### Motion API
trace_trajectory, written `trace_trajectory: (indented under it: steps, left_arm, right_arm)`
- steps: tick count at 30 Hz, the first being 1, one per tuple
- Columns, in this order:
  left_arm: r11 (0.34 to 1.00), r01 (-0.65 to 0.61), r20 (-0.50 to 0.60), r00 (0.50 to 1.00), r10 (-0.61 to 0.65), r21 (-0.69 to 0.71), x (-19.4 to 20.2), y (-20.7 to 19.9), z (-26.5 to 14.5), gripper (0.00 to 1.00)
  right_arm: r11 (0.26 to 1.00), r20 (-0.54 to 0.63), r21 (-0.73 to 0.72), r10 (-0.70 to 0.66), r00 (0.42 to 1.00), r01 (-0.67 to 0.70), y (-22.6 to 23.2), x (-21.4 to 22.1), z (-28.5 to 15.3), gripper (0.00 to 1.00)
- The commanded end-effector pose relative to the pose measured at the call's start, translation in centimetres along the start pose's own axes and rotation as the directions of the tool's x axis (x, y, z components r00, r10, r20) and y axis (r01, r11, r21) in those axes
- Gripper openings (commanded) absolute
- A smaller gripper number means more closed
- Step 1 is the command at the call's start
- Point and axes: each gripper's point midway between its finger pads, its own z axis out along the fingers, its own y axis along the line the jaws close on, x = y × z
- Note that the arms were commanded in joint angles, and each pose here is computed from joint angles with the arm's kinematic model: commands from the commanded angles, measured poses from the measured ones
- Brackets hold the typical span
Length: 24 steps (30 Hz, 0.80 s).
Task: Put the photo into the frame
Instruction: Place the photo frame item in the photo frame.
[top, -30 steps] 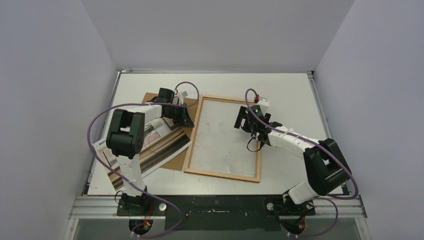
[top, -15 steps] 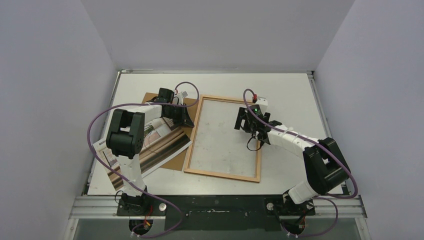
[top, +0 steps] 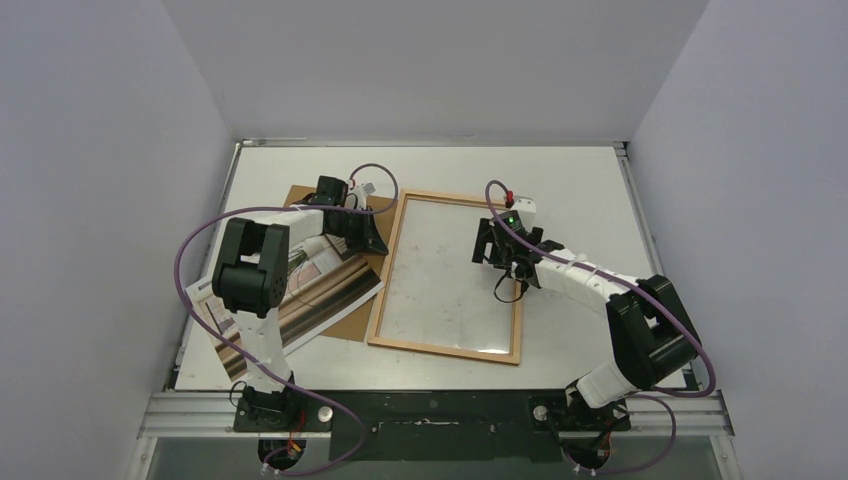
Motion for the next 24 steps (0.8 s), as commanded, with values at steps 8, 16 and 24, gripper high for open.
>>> trace_trajectory:
  steps: [8,16,24]
  left_arm:
    - [1.000,0.011,-0.023,1.000,-0.011,-0.002,0.1,0.5,0.0,0.00]
    - [1.000,0.010,-0.024,1.000,-0.010,-0.001,0.1,0.5,-0.1,0.00]
    - [1.000,0.013,-0.027,1.000,-0.013,-0.002,0.1,0.5,0.0,0.00]
  right_arm:
    - [1.000,0.073,0.008,0.006,0.997,-0.007,0.2,-3.3,-0.7,0.90]
    - [0.999,0.069,0.047,-0.030,0.997,0.027,-0.7,-4.0,-0.8,0.90]
    - [1.000,0.088,0.000,-0.023,0.996,0.023,0.5,-4.1,-1.0,0.92]
